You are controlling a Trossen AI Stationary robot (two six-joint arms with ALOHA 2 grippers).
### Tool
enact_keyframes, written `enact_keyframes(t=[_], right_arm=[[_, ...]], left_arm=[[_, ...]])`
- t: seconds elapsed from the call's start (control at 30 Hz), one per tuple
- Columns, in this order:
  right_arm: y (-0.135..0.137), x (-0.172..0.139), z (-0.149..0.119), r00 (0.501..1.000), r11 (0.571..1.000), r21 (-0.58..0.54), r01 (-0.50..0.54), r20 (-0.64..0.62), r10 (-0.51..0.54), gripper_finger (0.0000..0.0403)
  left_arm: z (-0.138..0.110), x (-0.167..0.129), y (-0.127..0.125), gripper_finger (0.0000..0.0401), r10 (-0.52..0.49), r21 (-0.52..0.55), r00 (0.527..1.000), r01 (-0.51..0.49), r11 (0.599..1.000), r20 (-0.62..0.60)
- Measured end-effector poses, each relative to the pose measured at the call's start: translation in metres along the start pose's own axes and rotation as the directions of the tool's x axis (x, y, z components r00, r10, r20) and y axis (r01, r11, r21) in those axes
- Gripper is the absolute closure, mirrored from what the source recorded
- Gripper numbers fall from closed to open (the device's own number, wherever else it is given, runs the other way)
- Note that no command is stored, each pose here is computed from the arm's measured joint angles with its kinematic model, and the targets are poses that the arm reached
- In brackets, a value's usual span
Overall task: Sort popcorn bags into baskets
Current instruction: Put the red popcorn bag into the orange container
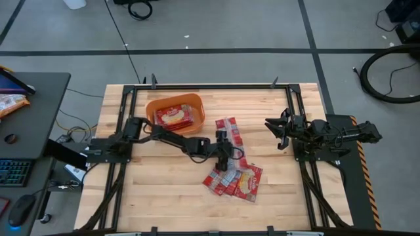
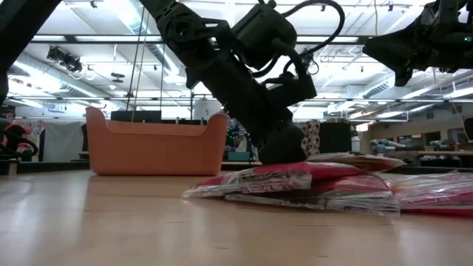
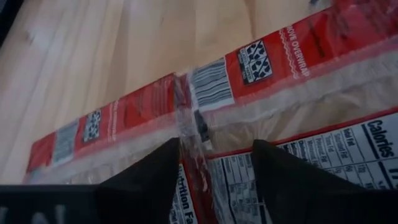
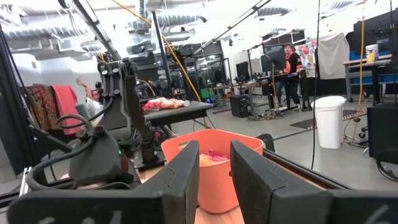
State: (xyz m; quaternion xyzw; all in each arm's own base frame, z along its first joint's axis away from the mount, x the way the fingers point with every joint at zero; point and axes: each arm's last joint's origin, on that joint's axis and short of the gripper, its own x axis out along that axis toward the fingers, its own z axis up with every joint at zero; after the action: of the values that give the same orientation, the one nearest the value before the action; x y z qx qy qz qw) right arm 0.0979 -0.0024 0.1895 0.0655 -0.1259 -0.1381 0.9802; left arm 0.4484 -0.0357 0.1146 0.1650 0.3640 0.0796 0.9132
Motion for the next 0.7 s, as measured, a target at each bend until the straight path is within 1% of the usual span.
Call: enact_keyframes(t=[0.13,0.4,0.43,0.57,0.63,0.7], right_arm=[[0.0,0.0,0.0,1.0,1.0,0.0,0.0,0.0,0.0,0.0307],[0.0,0.0,0.0,1.0,1.0,0.0,0.0,-0.001,0.0,0.0307],[0.0,0.0,0.0,1.0,1.0,0.0,0.0,0.0,0.0,0.0307],[0.0,0.0,0.0,1.0,1.0,0.0,0.0,0.0,0.0,0.0307],[0.0,0.0,0.0,1.0,1.0,0.0,0.0,-0.001,0.0,0.0307],[0.0,0.0,0.0,1.0,1.0,-0.001,0.0,-0.001,0.0,0.0307]], left_arm=[[-0.004,0.001,0.004,0.0252,0.001,-0.033,0.999,-0.002,0.999,-0.034],[-0.005,0.002,0.006,0.0383,0.006,-0.037,0.999,-0.007,0.999,-0.042],[-0.005,0.002,0.006,0.0391,0.006,-0.038,0.999,-0.007,0.999,-0.042],[0.001,-0.006,0.008,0.0393,0.002,-0.039,0.999,-0.004,0.999,-0.032],[0.01,-0.013,0.013,0.0395,0.002,-0.04,1.0,-0.003,0.999,-0.03],[0.026,-0.026,0.02,0.0396,0.005,-0.052,1.0,-0.005,0.999,-0.016]])
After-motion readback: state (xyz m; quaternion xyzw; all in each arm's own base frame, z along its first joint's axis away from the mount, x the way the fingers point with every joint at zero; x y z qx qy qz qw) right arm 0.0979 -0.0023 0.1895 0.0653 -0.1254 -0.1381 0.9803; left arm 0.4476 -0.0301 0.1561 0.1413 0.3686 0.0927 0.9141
